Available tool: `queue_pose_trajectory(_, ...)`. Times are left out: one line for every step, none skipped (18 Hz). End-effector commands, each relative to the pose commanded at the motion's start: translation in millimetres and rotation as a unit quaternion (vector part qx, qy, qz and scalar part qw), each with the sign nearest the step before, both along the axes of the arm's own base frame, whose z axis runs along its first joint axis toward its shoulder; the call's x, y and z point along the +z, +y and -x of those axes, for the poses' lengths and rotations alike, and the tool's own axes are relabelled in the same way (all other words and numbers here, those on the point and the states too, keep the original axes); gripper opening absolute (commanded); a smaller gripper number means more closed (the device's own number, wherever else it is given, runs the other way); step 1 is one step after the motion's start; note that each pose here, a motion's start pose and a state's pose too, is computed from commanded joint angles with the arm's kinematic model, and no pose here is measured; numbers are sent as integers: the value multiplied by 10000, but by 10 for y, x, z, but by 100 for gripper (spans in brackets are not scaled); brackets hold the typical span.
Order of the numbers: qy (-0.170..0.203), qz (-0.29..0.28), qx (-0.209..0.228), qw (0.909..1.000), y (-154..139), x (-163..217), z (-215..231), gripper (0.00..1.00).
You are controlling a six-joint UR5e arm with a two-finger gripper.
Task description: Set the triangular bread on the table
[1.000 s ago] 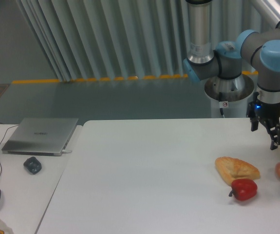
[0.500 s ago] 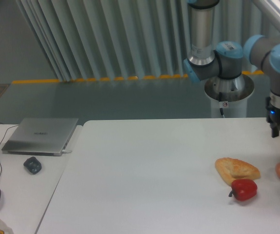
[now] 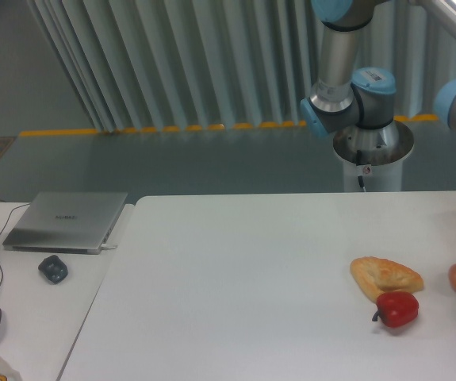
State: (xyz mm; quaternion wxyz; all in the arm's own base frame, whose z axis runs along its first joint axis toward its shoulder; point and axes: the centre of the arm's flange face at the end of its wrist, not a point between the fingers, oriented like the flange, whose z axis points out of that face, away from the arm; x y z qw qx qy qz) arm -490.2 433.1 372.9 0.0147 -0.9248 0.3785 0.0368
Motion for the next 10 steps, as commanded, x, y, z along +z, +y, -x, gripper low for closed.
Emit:
queue_pose_trajectory(-13,7,0,10000,0,-17,0,100)
queue_pose_trajectory(-13,7,0,10000,0,-17,0,100)
queue_pose_trajectory(-13,7,0,10000,0,-17,0,100)
queue_pose_trajectory(-7,4,0,10000,-1,-8,-2,100)
queue_pose_trajectory(-13,7,0,10000,-3,-15,-5,100)
queue_pose_trajectory(-20,11,0,10000,-4,-22,-8,100)
queue_pose_trajectory(-16,18,1,10000,-6,-22,-7,100)
queue_pose_trajectory(-19,28,1,10000,-8,-30,-9,100)
queue_pose_trajectory(-19,28,1,10000,-8,-30,-9,100)
queue_pose_trajectory(-19,28,1,10000,-11,-28,-14,100)
